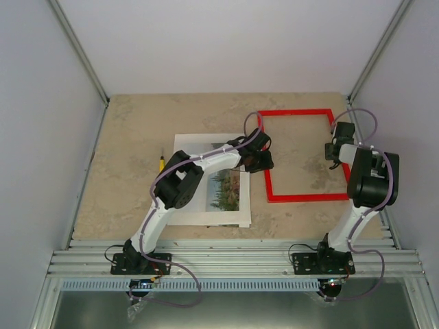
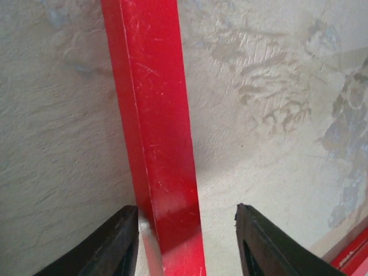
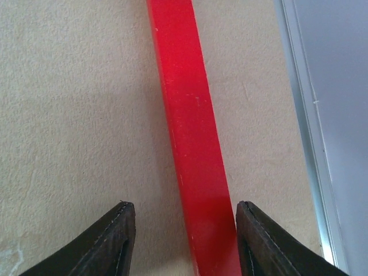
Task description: Take the photo out of the frame
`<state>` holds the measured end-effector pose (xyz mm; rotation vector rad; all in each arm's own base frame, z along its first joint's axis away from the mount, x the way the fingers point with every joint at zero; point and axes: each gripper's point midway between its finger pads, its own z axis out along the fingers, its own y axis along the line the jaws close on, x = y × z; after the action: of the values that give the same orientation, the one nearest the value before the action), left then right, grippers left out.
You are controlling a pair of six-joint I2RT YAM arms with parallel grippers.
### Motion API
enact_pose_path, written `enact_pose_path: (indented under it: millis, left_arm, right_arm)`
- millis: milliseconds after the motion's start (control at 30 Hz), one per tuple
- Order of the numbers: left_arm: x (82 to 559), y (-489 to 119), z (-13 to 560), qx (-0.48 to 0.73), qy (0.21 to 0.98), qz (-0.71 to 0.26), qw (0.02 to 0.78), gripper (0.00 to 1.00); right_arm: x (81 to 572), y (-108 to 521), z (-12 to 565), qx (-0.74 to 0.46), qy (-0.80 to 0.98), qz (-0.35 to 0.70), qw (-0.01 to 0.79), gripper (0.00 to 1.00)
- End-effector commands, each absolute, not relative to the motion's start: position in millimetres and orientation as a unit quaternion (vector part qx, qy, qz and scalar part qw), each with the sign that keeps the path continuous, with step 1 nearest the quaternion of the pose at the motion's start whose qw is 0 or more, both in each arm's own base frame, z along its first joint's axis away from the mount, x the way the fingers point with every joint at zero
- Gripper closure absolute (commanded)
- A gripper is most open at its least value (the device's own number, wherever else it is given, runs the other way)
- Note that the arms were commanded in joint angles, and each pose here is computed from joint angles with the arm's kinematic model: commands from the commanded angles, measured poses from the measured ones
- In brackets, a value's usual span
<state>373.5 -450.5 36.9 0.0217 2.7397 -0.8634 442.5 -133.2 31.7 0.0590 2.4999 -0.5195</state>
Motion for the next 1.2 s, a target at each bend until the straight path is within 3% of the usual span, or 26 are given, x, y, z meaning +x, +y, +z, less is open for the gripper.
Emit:
enact_pose_path:
  millis: [0,233,533,900,1167]
  left_arm:
    - [374,-447,62,0.002,0.938,-0.315,0.145,0.49]
    - [377,-428,101,0.006,0.932,-0.313,0.183,0.31]
    - [378,-343,154,-0.019,0.927,-0.287,0.240,0.13]
    - [341,-196,140,-0.086,0.941,-0.212,0.248,0.03]
    - [298,-172,124,-0.054,0.952,-0.195,0.229,0.00]
  right_arm:
    - [448,-140,54,0.057,0.926,-0.207,0.310,0.51]
    - [446,-99,106,0.104,0.923,-0.106,0.356,0.45]
    - [415,51,133,0.024,0.929,0.089,0.360,0.38]
    - [323,198,123,-0.058,0.922,0.274,0.267,0.30]
    - [255,261,107,-0.108,0.915,0.344,0.180,0.24]
